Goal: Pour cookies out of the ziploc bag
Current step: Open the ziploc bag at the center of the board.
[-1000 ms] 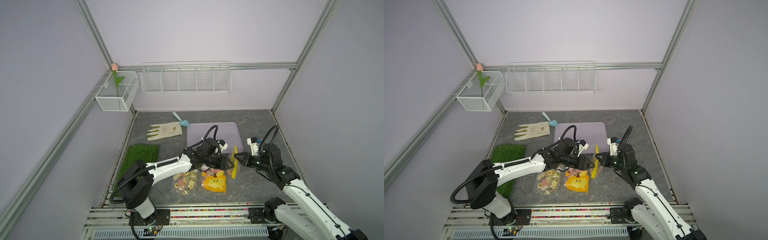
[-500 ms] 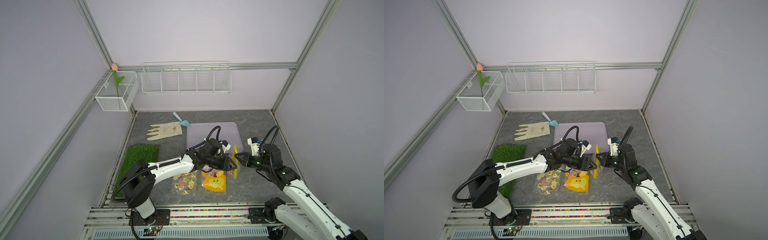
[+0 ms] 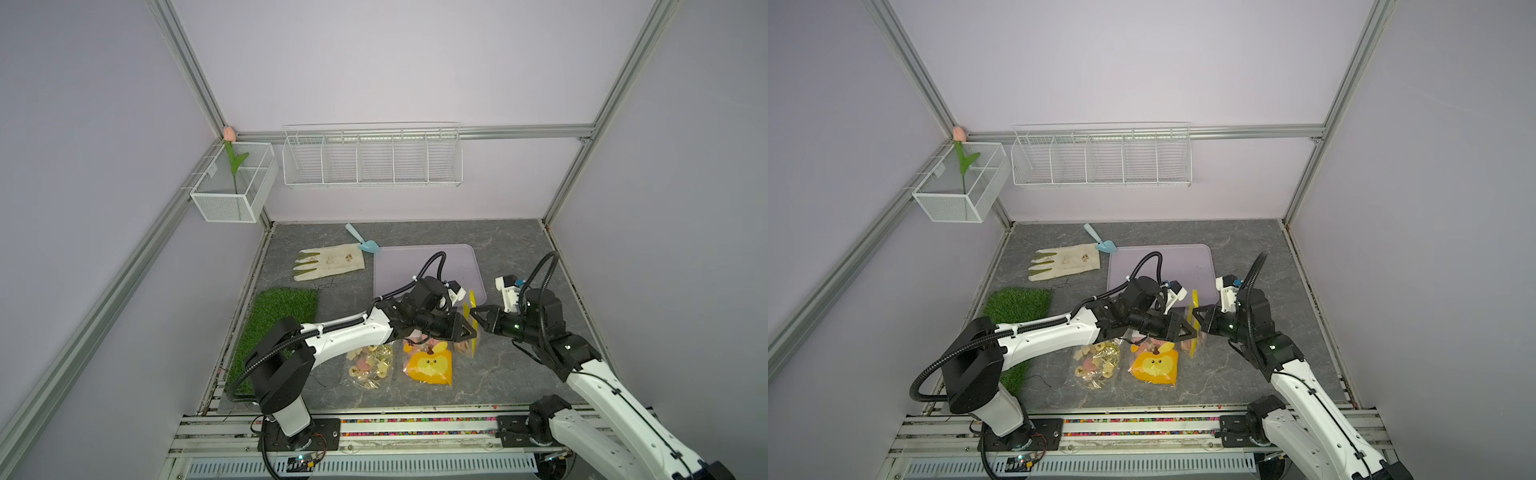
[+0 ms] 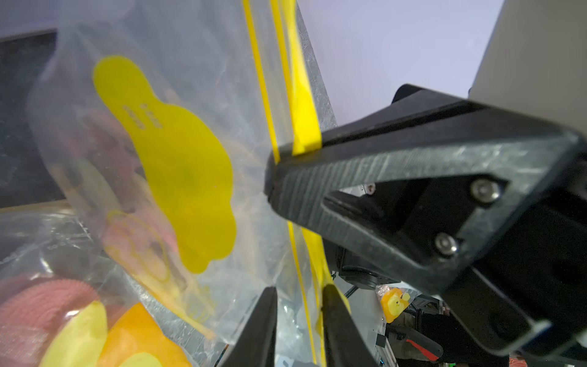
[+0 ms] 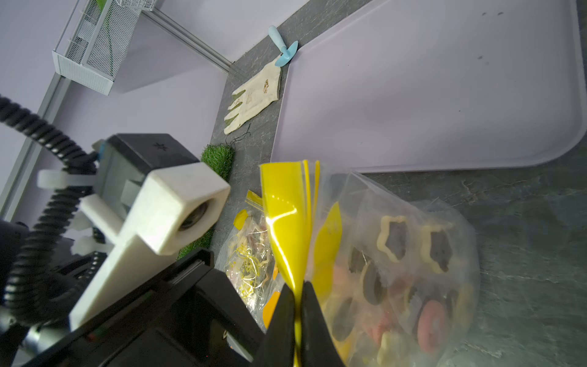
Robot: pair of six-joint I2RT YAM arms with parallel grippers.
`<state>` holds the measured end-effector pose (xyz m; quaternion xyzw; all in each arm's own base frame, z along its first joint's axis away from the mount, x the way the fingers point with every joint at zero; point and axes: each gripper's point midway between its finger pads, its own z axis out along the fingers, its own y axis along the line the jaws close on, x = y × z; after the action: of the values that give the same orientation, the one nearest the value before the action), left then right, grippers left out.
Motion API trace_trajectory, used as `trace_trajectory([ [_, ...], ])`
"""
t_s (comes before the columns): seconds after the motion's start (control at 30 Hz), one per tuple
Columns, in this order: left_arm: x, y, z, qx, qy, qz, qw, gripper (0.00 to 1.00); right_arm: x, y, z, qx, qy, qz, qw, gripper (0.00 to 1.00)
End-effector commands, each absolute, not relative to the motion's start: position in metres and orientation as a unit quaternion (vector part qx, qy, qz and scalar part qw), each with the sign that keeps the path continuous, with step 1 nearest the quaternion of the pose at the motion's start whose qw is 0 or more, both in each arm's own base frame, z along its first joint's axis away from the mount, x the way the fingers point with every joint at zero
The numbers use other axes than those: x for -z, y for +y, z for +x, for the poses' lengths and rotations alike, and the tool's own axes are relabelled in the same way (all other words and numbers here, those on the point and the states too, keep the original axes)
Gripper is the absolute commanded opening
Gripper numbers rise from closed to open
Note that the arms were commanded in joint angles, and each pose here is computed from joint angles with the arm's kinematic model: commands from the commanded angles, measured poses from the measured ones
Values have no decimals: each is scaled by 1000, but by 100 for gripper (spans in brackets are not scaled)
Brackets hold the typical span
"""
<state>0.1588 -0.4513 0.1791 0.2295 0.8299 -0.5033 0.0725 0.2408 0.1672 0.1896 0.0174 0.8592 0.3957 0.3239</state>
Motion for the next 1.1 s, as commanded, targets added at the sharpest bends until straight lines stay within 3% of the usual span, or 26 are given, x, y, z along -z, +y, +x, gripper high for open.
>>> trace_trajectory([
  [0.0, -190, -459, 160, 511, 823, 236, 78, 24, -187, 166, 239, -392, 858, 12, 332, 9],
  [0.33, -189, -460, 159, 510, 824, 236, 75, 14, -188, 165, 240, -390, 858, 13, 333, 9],
  [0.47, -189, -459, 158, 507, 826, 236, 72, 0, -187, 165, 240, -388, 860, 15, 330, 12],
  [0.6, -189, -455, 160, 490, 836, 237, 72, 0, -189, 163, 238, -381, 866, 15, 324, 35],
  [0.7, -189, -450, 162, 468, 847, 239, 75, 0, -192, 160, 233, -373, 870, 16, 322, 64],
  [0.77, -191, -449, 162, 461, 851, 241, 76, 0, -193, 157, 229, -368, 873, 16, 321, 72],
  [0.9, -192, -449, 163, 452, 857, 238, 68, 0, -195, 154, 221, -364, 877, 14, 313, 71],
  [1.07, -188, -450, 164, 444, 862, 235, 61, 0, -197, 154, 212, -367, 877, 5, 311, 58],
])
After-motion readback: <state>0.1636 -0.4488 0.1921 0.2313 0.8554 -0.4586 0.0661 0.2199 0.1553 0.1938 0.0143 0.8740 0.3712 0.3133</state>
